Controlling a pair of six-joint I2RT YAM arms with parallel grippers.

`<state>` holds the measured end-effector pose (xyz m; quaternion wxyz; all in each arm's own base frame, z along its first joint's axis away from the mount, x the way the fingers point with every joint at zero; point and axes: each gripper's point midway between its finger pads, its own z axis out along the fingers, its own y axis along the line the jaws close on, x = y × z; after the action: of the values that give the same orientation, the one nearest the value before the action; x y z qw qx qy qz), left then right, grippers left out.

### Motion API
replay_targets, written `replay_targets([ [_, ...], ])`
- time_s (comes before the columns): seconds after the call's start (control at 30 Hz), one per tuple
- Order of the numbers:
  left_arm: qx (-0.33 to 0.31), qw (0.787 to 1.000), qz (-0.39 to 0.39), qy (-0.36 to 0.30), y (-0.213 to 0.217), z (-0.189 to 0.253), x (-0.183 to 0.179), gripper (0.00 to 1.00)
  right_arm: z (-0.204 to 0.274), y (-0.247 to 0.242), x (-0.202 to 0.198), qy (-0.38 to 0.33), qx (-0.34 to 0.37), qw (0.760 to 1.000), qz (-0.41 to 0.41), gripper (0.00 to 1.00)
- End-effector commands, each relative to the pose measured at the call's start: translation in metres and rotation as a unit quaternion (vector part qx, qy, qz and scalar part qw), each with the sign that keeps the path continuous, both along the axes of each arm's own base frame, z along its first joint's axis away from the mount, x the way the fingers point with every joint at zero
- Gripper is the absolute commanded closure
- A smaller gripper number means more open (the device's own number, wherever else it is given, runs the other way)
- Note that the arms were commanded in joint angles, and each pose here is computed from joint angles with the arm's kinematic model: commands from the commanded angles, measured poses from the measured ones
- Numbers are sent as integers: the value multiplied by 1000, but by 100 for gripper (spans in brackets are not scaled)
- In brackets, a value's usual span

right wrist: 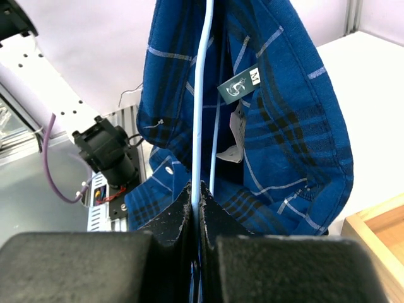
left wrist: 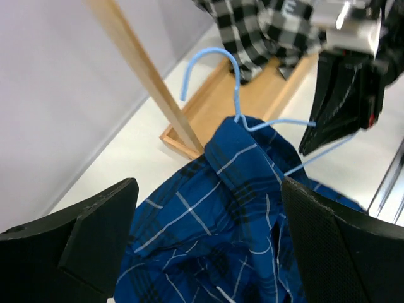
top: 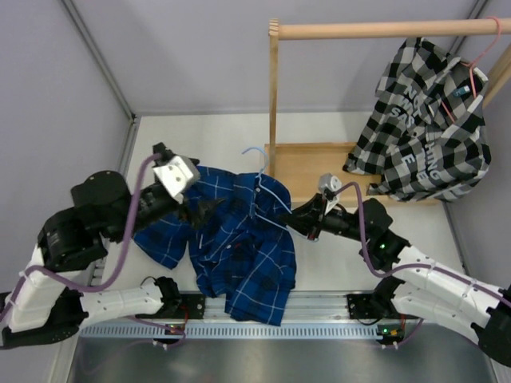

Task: Place the shirt on the hanger

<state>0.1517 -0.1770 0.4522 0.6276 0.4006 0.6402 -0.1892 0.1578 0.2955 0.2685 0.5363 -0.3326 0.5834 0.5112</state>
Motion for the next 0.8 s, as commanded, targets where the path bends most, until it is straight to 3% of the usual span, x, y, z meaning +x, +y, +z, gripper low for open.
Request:
replay_targets([
  [0.0,72,994,-79,-13,-49,-27,6,2,41,-13,-15,-68,60,996,12,100],
  [0.2,92,978,-186,21,-76,-39,-14,2,36,-28,-34,-79,53,995,26,100],
  [0.47,98,967,-223,71,-77,-55,-19,10,34,-45,-64,-131,47,988,60,100],
  [0.77,84,918,-365,134,-97,-71,-65,16,38,-56,-85,-155,23,984,90,100],
])
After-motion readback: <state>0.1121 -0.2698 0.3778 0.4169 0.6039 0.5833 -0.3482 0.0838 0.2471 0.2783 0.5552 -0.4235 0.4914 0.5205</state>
